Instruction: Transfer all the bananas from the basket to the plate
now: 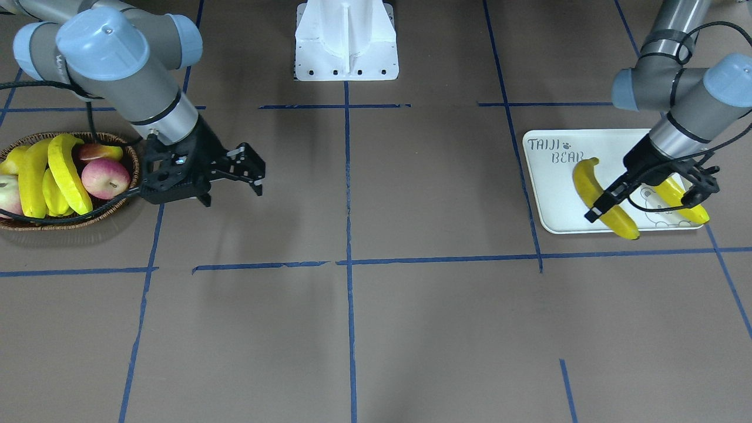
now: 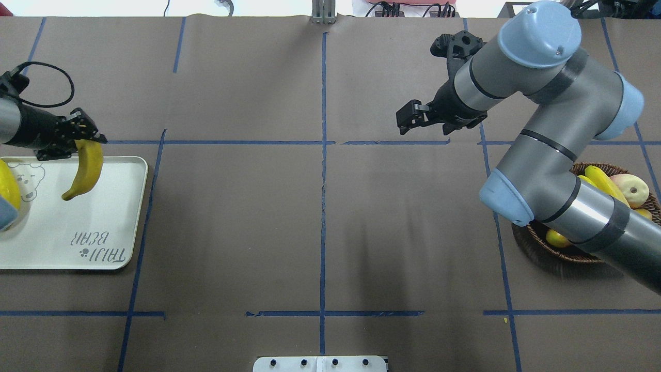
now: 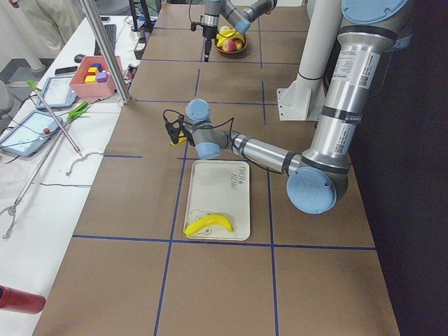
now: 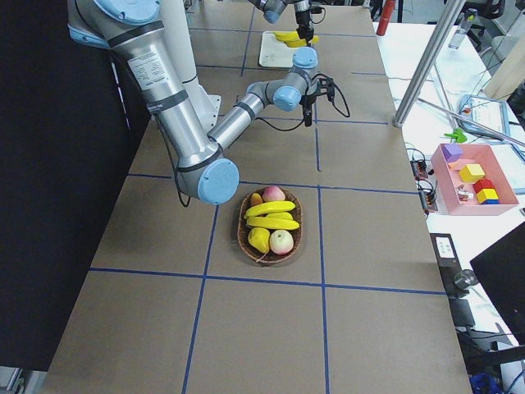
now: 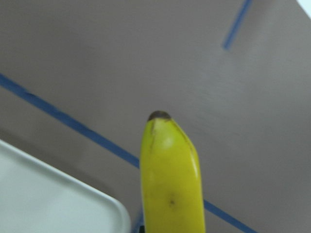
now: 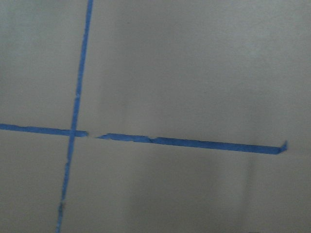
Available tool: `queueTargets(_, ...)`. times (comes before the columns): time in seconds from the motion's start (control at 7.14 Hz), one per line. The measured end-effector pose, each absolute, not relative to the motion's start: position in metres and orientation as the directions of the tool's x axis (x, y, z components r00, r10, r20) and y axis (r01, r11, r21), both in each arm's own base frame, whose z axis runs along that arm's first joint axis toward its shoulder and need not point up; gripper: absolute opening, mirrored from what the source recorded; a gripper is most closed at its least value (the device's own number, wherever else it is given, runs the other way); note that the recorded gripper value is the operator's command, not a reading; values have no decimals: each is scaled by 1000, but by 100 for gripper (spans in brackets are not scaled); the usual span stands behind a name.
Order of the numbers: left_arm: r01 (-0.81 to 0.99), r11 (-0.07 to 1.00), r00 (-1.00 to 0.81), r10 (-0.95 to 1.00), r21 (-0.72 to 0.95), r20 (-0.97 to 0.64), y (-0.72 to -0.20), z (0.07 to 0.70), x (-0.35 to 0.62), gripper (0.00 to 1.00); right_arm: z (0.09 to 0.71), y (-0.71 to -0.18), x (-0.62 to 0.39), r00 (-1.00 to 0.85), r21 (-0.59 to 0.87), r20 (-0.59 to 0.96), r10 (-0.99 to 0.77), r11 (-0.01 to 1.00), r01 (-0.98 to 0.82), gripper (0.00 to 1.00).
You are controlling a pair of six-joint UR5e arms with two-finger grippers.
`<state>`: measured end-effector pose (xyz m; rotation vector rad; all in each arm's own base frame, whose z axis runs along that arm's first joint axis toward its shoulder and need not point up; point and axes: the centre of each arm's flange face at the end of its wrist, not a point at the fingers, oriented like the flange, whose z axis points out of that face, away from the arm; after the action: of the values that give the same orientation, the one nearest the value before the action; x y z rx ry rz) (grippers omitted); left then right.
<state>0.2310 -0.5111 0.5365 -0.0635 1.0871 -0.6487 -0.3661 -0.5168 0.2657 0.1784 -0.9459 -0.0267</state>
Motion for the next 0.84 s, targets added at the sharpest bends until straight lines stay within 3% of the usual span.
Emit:
queueTargets(0.42,479,805,401,-556,-350,-728,-497,628,200,15,292,-514,-346,629,190,764,-142,982,-9,99)
queueTargets(0.56,480,807,418,-555,-344,-720,-491,641,193,64,293,-513,-346,630,193,763,-145,981,-7,99)
queueTargets(0.7,479,810,429,-552,-339,-715,-487,649,187,100,292,-513,-346,631,194,762,-147,981,-6,99)
queueTargets(0.84,478,817,439,-540,-322,-718,-485,654,177,100,292,-513,-347,631,195,762,-148,981,-6,99)
